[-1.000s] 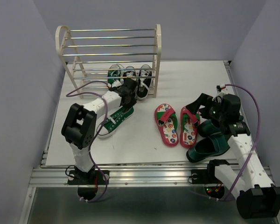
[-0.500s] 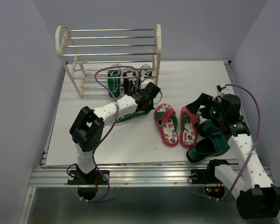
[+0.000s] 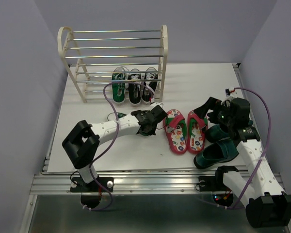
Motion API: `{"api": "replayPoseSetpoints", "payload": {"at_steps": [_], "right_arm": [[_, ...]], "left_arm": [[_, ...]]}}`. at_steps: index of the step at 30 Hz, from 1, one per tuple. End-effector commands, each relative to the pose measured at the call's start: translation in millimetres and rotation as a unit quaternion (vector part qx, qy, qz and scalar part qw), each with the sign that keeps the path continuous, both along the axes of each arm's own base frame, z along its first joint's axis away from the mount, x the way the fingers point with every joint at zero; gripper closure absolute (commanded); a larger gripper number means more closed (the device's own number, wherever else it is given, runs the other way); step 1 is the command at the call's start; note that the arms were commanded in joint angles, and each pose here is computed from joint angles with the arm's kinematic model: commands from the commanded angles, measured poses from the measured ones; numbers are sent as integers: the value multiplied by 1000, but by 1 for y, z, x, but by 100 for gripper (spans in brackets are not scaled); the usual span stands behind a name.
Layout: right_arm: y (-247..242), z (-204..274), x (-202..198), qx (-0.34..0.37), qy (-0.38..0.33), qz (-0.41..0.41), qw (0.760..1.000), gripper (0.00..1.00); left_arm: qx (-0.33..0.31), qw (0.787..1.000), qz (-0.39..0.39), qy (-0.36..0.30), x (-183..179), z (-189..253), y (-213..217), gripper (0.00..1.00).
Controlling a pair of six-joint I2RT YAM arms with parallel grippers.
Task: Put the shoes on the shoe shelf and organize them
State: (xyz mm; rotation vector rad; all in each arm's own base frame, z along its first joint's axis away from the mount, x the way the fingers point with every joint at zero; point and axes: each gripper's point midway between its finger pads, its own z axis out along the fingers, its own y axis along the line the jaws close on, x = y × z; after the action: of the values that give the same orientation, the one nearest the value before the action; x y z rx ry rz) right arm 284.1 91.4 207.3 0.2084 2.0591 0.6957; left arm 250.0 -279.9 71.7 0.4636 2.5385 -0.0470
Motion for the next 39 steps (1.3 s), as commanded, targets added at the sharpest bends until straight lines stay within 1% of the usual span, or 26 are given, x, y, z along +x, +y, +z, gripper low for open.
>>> {"api": "replayPoseSetpoints", "payload": {"at_steps": [1,2,4,5,7,8,9,10,11,13,14,17,18,22,23,24,26,28,31,33,35,36,39], "right_arm": [[0,7,2,-3,-16,4,1000,0],[1,7,2,-2,-14,5,1000,0],[3,6,2,1,-11,11,1000,0],[3,6,2,1,-11,11,1000,0],[3,4,2,1,-8,11,1000,0],[3,3,2,0,-7,11,1000,0],[3,3,3,1,-6,10,1000,0],[3,3,2,2,-6,10,1000,0],[3,3,3,2,-5,10,1000,0],[3,3,3,2,-5,11,1000,0],[3,3,4,2,-3,11,1000,0],[4,1,4,4,0,14,1000,0],[5,0,4,4,3,15,1000,0],[9,-4,4,13,10,26,1000,0],[9,-4,4,13,12,27,999,0],[10,-5,4,15,14,27,999,0],[12,-5,3,19,13,33,999,0],[14,-4,3,23,13,38,999,0],[16,-4,3,28,14,43,999,0],[17,-3,3,29,13,44,999,0],[17,-3,3,29,13,45,998,0],[17,-3,3,28,13,45,999,0],[16,-2,4,27,12,42,999,0]], "left_arm": [[30,998,48,34,-31,2,41,100],[49,996,56,50,-40,-3,53,100],[55,993,78,65,-50,-6,62,98],[64,991,85,78,-60,-7,72,94],[59,988,114,85,-69,-6,80,78],[64,986,123,97,-78,-7,89,66],[50,985,133,96,-82,0,91,56],[43,981,154,108,-89,0,95,40],[32,980,163,110,-92,2,95,34],[3,977,179,114,-97,10,94,5],[-18,972,200,122,-103,14,93,5],[-36,962,231,143,-115,14,95,4],[-49,954,256,146,-118,16,96,4],[-51,931,327,154,-132,10,115,1],[-62,927,336,154,-132,10,116,1],[-89,923,339,160,-133,13,113,1],[-123,910,358,167,-133,3,110,1],[-156,898,378,160,-125,1,113,1],[-222,895,364,132,-101,8,100,1],[-240,896,353,124,-93,16,93,1],[-242,899,348,113,-86,23,89,1],[-230,904,342,115,-85,19,89,1],[-207,912,336,115,-81,16,88,1]]}}
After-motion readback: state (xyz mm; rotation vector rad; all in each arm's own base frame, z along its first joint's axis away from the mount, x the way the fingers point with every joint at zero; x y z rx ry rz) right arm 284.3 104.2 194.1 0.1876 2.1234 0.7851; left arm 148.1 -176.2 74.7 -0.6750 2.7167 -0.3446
